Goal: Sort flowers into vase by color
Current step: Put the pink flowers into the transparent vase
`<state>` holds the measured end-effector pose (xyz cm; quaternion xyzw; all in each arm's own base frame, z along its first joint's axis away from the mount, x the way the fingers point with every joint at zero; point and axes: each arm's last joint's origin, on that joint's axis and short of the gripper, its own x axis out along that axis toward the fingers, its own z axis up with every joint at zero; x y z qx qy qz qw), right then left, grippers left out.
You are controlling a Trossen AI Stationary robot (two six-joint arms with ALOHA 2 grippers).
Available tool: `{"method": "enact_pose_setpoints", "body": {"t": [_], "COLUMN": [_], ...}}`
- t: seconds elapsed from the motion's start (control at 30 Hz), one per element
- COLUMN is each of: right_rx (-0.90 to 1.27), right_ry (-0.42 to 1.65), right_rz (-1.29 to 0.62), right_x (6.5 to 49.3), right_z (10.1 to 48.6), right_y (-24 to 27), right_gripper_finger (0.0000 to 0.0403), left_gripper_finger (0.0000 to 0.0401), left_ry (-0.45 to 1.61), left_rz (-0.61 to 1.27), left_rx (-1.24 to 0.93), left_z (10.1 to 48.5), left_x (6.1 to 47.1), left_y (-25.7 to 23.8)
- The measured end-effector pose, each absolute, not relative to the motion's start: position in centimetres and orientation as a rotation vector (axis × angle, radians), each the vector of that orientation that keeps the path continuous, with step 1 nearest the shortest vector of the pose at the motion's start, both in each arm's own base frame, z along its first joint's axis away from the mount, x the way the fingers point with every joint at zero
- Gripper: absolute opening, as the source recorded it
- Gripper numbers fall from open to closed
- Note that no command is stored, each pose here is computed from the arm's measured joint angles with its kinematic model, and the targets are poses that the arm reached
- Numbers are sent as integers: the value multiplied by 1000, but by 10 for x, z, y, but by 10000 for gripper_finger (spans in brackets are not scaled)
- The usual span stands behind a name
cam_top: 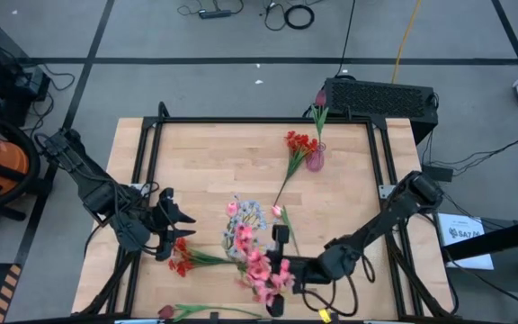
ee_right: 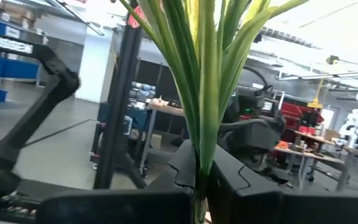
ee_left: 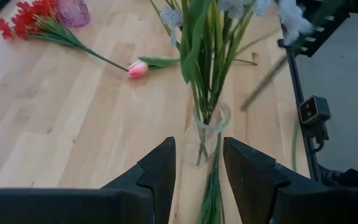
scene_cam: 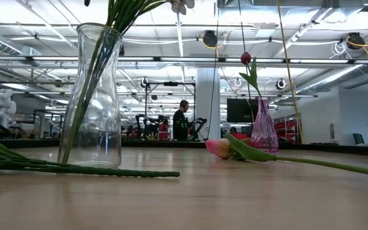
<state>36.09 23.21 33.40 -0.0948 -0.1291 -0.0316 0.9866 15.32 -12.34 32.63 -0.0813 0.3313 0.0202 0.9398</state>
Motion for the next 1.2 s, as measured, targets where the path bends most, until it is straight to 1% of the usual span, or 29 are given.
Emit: {"method": "enact_pose_setpoints", "body": {"t": [0.2,0.4,0.53,0.77,1.2], "right_rx": [-202,-143,-118,-104,-20], "right_ry": [-233,-101,-69,-15,46], "right_rz": [-102,-109,-83,-89,-111], "right_x": [371,384,395,411,424], "right_z": [332,317,304,269,236], "right_y": [217,201,195,198,196], "right_gripper_finger": [6,6,6,6,10], "left_gripper_finger": [141,141,141,141,141], "left_ry": [687,707,726,729,729], "left_rz": [42,44,39,40,40], "left_rx": [-159,-152,-144,-142,-143], "left_z": [325,324,323,323,323], "left_x": [153,151,150,150,150], "left_y": [-123,-122,-122,-121,-121]}}
